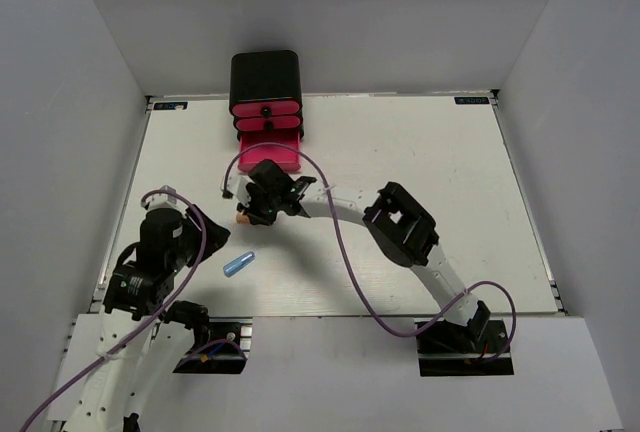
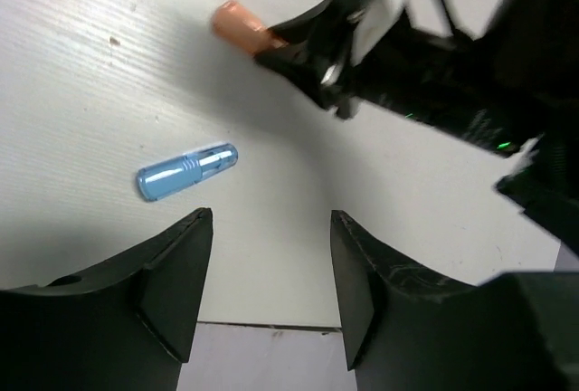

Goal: Sort the stationery into containers
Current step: Pick up the pen from the center of the board, then place the pen in the storage box.

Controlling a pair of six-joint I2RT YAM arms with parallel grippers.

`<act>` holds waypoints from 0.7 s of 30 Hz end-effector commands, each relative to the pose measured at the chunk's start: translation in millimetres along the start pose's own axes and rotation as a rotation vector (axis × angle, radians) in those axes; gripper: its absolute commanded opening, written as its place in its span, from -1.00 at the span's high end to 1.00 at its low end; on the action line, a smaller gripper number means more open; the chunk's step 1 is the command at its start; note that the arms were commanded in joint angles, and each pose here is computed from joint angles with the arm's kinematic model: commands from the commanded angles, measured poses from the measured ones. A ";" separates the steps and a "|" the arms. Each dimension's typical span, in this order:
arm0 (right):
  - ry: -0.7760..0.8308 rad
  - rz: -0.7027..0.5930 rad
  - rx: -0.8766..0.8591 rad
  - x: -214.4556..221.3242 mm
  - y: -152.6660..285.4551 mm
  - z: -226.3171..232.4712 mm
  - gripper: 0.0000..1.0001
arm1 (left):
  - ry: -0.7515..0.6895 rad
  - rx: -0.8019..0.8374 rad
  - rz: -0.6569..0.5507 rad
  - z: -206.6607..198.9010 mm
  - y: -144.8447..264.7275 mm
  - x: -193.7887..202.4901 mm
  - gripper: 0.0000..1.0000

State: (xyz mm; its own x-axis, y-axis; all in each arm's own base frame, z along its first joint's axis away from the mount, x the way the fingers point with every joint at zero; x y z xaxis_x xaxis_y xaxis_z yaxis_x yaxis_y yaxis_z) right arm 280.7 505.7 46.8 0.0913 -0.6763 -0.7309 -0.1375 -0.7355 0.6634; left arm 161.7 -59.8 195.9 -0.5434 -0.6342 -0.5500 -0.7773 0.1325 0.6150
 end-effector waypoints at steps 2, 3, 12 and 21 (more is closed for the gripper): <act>-0.013 -0.087 0.153 -40.5 77.2 -61.2 1.00 | 0.054 -0.002 0.066 3.3 -11.9 16.5 -0.29; -0.002 -0.100 0.169 -44.2 84.1 -67.6 1.00 | 0.063 -0.003 0.085 2.5 -16.9 19.4 -0.26; 0.182 -0.152 0.310 -58.4 142.5 -135.3 1.00 | 0.031 -0.162 0.331 19.6 -75.9 54.4 -0.42; 0.268 -0.161 0.349 -52.2 106.0 -180.9 1.00 | -0.106 -0.289 0.441 26.5 -108.8 50.3 -0.55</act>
State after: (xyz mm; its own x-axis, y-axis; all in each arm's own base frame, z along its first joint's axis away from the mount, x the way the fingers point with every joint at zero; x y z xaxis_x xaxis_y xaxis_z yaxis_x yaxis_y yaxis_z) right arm 425.1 443.7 179.3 0.3127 -0.5958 -0.7397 -0.4152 -0.7862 0.4578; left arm 192.4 -84.6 75.6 -0.8230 -0.5336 -0.1946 -0.3137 0.1414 0.9390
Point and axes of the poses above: each gripper's point midway between its finger pads, its own y axis back along the fingers, its own z axis along the line the jaws close on, x = y × z, the point moved 2 cm from there along y, back along the fingers, and after that the axes turned 5 degrees about y, right-handed, at the moved point
